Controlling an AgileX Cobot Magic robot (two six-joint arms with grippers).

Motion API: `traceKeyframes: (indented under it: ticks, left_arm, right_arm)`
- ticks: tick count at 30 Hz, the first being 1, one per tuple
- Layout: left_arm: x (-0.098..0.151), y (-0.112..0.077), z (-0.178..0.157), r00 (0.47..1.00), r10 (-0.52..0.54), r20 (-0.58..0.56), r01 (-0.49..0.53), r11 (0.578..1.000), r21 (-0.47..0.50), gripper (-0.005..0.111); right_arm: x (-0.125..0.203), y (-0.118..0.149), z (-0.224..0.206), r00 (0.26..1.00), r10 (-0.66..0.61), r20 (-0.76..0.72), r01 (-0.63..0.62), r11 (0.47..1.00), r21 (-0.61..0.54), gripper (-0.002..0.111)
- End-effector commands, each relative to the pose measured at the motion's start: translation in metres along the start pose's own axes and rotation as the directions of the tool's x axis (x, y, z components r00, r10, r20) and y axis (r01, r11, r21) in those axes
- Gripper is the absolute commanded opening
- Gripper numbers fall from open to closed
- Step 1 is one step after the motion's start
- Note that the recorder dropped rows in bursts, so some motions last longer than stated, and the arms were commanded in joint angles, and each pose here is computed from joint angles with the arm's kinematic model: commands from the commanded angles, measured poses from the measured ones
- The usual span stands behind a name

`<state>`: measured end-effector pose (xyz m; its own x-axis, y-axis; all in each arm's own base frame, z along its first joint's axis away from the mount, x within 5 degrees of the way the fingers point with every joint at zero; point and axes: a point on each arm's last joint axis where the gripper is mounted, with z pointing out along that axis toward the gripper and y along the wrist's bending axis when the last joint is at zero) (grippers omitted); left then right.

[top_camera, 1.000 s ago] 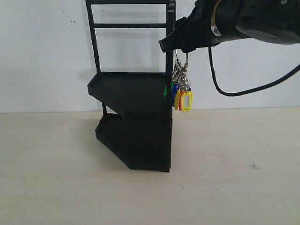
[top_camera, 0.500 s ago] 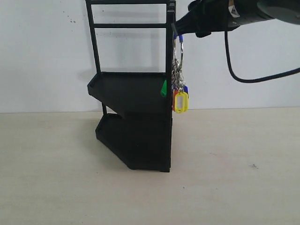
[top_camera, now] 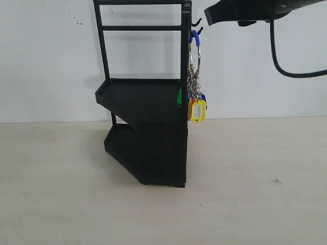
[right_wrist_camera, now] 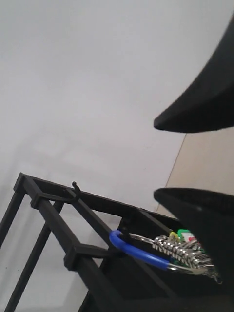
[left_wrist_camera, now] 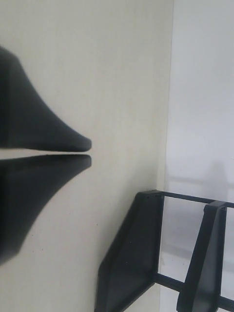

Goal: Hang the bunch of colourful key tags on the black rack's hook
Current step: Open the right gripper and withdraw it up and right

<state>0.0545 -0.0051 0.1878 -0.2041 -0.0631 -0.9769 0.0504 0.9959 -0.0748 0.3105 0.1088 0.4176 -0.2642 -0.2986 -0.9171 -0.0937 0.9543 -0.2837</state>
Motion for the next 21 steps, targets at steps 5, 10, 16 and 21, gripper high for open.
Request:
traceKeyframes:
  ticks: [5,10,16,21]
  left_arm:
    - [0.000,0.000,0.000,1.000,0.008,0.003,-0.008,1.000,-0.003,0.004]
    - [0.000,0.000,0.000,1.000,0.008,0.003,-0.008,1.000,-0.003,0.004]
    - [0.000,0.000,0.000,1.000,0.008,0.003,-0.008,1.000,-0.003,0.004]
    - [0.000,0.000,0.000,1.000,0.008,0.003,-0.008,1.000,-0.003,0.004]
  right_arm:
    - [0.021,-0.015,-0.037,1.000,0.009,-0.029,-0.009,1.000,0.006,0.001]
    - [0.036,-0.026,-0.070,0.997,0.071,-0.015,-0.071,0.997,0.005,0.000]
    - [0.047,-0.039,-0.116,0.970,0.244,0.014,-0.243,0.968,-0.058,0.000]
    - [0.058,-0.049,-0.140,0.959,0.282,0.022,-0.280,0.958,-0.053,0.000]
